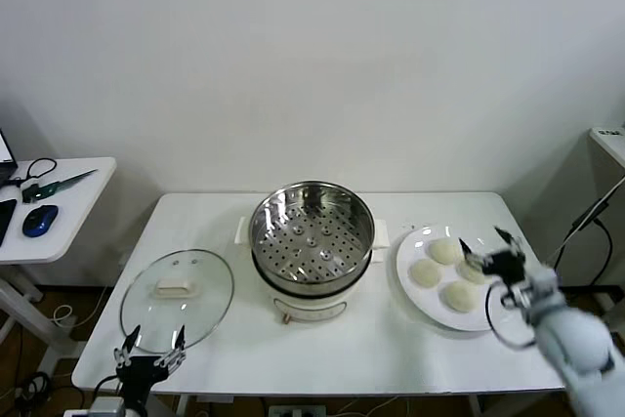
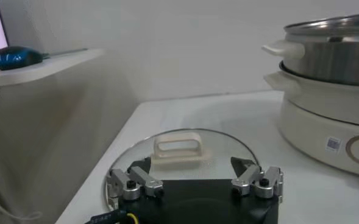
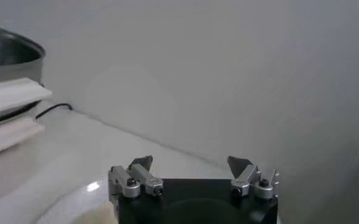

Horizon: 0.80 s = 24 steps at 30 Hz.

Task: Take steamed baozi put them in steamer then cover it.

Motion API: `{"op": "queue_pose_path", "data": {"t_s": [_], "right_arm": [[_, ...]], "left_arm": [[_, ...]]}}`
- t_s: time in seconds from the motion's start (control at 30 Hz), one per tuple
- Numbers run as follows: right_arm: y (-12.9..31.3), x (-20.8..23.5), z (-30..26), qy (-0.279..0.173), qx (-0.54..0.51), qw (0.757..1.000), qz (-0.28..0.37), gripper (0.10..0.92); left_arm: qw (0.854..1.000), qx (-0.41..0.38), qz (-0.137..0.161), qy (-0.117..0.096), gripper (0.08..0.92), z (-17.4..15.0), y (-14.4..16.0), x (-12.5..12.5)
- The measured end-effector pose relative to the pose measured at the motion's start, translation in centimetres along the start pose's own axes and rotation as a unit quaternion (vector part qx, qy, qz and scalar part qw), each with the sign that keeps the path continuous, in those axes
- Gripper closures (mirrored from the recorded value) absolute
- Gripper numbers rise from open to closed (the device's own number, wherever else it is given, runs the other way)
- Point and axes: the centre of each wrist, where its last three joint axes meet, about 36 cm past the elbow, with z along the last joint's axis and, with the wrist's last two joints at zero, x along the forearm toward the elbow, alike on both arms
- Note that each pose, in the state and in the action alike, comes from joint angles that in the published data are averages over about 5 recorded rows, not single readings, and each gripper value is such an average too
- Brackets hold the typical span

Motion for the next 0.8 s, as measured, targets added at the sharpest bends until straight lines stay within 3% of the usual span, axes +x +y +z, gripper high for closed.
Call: {"op": "queue_pose_path", "data": {"t_s": [0.17,0.43,0.67,0.8], "right_arm": [[-4.9,-1.8,-2.5,0.030,0.128,0.985,-0.111,0.200],[-11.4,-4.0,-5.4,0.106,0.241,0.931,-0.254,0.200],[-12.3,-6.8,-5.4,0.187,0.264,0.885,-0.336,0.200],[-12.1,-8.5,-5.4,0.216,0.267,0.871,-0.351,0.200]], "left_arm": [[1.000,0.000,0.001,-0.002,0.177,0.2,0.0,0.0],[1.000,-0.001,0.004,-0.003,0.177,0.2,-0.2,-0.1],[1.000,0.000,0.006,-0.003,0.177,0.5,-0.4,-0.3],[1.000,0.001,0.006,-0.004,0.177,0.5,-0.4,-0.3]]}}
